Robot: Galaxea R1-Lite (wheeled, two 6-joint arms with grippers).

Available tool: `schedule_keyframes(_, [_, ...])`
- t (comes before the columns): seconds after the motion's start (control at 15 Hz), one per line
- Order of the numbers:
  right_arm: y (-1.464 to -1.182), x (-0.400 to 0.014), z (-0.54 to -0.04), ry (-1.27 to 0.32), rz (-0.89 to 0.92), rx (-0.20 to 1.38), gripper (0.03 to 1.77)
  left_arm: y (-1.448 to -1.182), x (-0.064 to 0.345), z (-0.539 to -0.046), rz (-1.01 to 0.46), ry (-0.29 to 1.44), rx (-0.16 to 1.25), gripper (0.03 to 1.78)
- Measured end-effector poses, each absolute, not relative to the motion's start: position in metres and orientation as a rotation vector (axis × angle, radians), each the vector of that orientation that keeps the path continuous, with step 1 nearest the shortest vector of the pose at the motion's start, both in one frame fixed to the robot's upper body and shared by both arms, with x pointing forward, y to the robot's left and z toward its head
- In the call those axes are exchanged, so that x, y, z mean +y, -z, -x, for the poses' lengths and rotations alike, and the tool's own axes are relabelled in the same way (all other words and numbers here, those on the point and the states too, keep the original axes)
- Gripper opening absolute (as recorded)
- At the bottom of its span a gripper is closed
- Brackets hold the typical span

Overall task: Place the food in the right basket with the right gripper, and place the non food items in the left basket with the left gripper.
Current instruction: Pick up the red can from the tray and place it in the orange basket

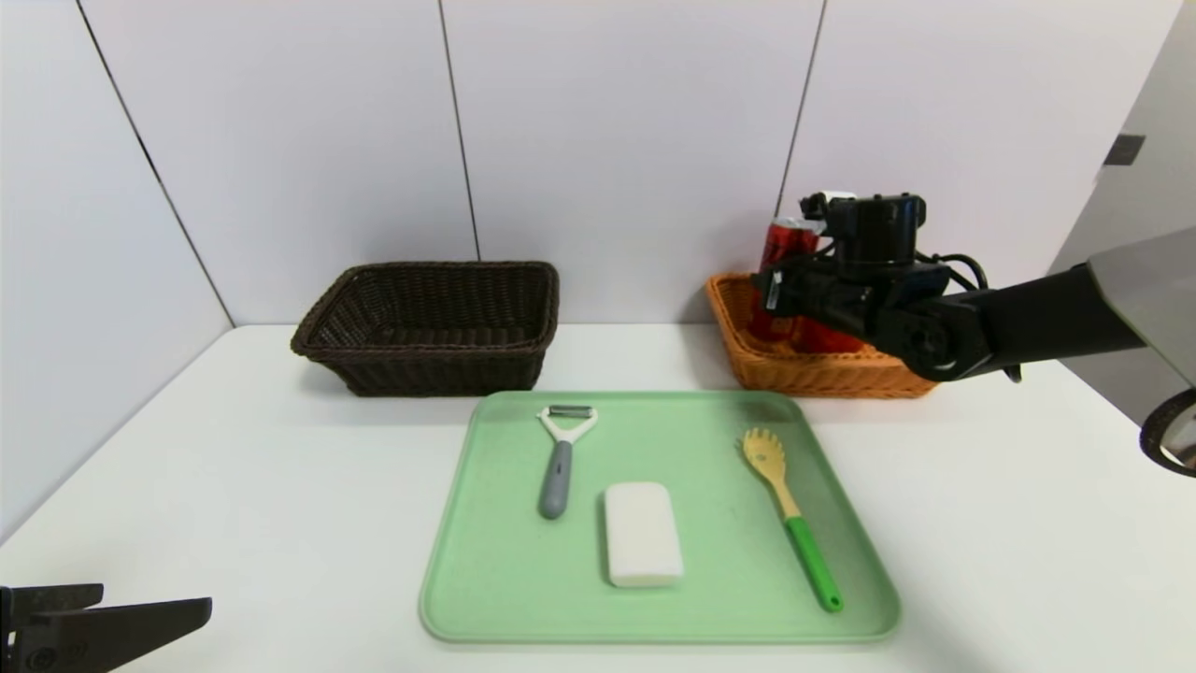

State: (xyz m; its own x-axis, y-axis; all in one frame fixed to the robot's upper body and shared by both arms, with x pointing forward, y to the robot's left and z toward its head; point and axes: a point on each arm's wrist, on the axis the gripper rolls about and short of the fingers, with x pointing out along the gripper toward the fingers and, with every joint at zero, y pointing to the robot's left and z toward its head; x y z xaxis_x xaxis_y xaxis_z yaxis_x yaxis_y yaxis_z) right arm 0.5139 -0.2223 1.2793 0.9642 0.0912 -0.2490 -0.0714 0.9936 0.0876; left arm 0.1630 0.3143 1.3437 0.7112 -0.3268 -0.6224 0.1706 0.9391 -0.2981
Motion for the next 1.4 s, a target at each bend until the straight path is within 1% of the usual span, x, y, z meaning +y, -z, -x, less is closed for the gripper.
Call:
schedule_keyframes(0.27, [-1.269,-0.221,-0.520,-0.081,-0.077,0.258,0.91,-1.343,0.314,-0.163,0.226,0.278,0.733,1.69])
schedule_keyframes(0.8, [-1.260,-0.219,-0.529,-0.072,-0.072,0.256,0.91,-1.343,0.314,-0.163,0.222,0.280,0.731,1.69])
schedule_keyframes(1.4, [-1.261,-0.218,-0.528,-0.070,-0.069,0.254,0.91,-1.343,0.315,-0.162,0.222,0.280,0.727,1.69])
